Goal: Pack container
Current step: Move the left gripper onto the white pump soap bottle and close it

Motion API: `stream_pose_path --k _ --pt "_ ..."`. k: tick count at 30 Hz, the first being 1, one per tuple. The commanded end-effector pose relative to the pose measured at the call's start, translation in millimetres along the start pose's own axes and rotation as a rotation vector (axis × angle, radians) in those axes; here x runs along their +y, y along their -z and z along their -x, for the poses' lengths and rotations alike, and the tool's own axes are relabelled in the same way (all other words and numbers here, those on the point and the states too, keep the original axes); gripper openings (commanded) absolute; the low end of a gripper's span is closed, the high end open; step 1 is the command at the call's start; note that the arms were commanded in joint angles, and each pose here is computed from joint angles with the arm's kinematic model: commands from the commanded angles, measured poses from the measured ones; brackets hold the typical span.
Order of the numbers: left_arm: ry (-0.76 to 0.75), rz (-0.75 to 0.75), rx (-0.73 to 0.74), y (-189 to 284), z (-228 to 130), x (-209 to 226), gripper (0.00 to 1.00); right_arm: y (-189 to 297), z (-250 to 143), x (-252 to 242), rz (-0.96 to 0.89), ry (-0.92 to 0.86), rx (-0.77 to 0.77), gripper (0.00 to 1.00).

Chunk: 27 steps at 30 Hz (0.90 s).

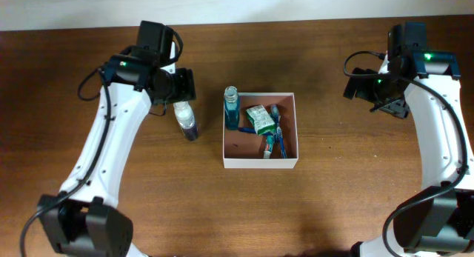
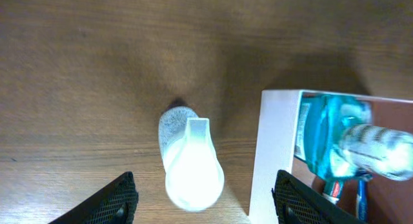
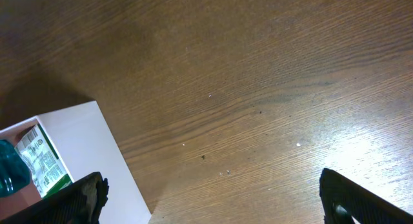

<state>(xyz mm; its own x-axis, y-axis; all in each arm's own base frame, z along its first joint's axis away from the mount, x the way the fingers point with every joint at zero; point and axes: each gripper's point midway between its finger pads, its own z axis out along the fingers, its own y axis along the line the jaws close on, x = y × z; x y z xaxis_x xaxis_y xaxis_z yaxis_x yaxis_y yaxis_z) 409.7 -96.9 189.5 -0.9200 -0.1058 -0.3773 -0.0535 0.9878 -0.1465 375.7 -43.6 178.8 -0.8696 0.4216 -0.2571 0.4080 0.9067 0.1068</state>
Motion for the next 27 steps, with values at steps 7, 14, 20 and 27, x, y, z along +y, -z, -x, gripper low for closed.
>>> stream_pose_path --k 7,14,20,27 --pt "0.023 0.025 0.110 -43 -15 4 0.68 6 4 -3 -0.008 -0.009 -0.022 0.98" --pt "0.023 0.029 0.120 -47 -16 5 0.67 6 4 -3 -0.008 -0.009 -0.022 0.98" --pt "0.023 0.040 0.118 -48 -16 7 0.65 6 4 -3 -0.008 -0.009 -0.022 0.98" --pt "0.022 0.040 0.118 -48 -16 7 0.57 6 4 -3 -0.008 -0.009 -0.022 0.98"
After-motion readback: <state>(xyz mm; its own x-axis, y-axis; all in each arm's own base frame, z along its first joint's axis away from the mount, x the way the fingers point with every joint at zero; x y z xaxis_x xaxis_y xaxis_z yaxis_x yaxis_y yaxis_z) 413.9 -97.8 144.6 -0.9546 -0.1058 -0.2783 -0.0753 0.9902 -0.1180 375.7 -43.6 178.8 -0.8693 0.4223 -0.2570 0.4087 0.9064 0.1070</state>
